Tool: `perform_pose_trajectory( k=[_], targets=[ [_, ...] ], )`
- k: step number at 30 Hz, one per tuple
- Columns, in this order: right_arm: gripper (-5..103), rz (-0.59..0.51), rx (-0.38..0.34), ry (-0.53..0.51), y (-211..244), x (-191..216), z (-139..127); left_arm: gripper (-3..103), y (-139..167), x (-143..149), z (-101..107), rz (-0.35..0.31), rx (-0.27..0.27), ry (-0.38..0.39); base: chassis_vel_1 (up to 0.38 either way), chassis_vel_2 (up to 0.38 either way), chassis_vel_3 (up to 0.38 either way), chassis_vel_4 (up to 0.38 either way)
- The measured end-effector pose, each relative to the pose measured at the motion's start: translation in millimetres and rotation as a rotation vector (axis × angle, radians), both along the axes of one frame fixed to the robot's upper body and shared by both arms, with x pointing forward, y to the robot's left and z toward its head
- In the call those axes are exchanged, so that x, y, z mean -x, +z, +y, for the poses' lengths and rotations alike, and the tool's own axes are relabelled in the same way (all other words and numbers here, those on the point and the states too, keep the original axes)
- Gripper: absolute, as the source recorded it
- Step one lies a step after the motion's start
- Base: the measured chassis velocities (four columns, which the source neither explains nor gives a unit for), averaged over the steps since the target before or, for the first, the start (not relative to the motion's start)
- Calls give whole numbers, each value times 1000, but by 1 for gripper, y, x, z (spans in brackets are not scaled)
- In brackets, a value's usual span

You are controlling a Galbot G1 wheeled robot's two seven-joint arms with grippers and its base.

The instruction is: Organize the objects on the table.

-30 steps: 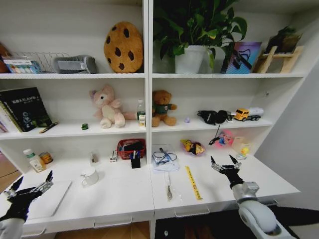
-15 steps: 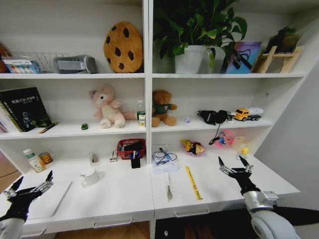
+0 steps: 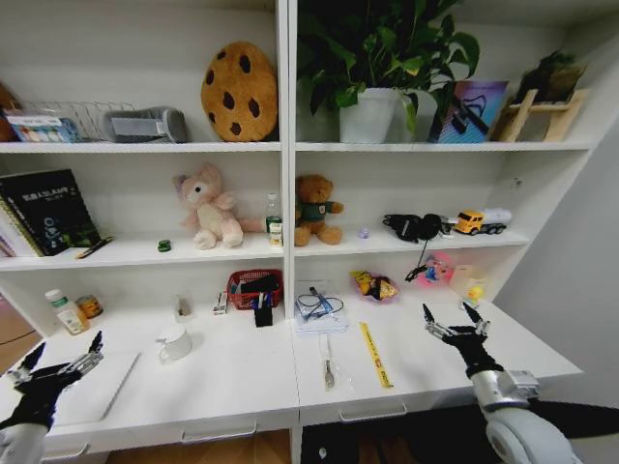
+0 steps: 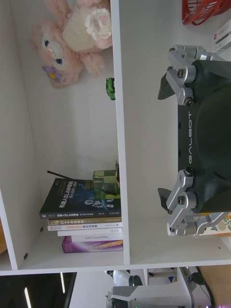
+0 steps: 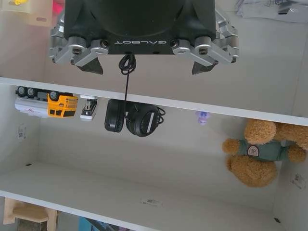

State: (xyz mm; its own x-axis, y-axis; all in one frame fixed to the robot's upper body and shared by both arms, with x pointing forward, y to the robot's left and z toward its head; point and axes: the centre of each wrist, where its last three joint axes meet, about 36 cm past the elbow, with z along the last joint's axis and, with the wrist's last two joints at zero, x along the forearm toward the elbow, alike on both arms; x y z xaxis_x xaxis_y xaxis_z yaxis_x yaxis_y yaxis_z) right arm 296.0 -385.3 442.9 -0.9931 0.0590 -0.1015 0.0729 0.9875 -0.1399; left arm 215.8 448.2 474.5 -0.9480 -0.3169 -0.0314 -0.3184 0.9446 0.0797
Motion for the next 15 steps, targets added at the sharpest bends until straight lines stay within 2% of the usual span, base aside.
perform_pose_trajectory(
  k=[7, 15],
  targets=[
    [100, 1, 0, 0, 0, 0, 0, 100, 0, 0, 0, 0, 0, 0, 114, 125, -112, -124],
    [100, 2, 0, -1, 0, 0, 0, 100, 0, 0, 0, 0, 0, 0, 220, 218, -222, -222]
  ],
)
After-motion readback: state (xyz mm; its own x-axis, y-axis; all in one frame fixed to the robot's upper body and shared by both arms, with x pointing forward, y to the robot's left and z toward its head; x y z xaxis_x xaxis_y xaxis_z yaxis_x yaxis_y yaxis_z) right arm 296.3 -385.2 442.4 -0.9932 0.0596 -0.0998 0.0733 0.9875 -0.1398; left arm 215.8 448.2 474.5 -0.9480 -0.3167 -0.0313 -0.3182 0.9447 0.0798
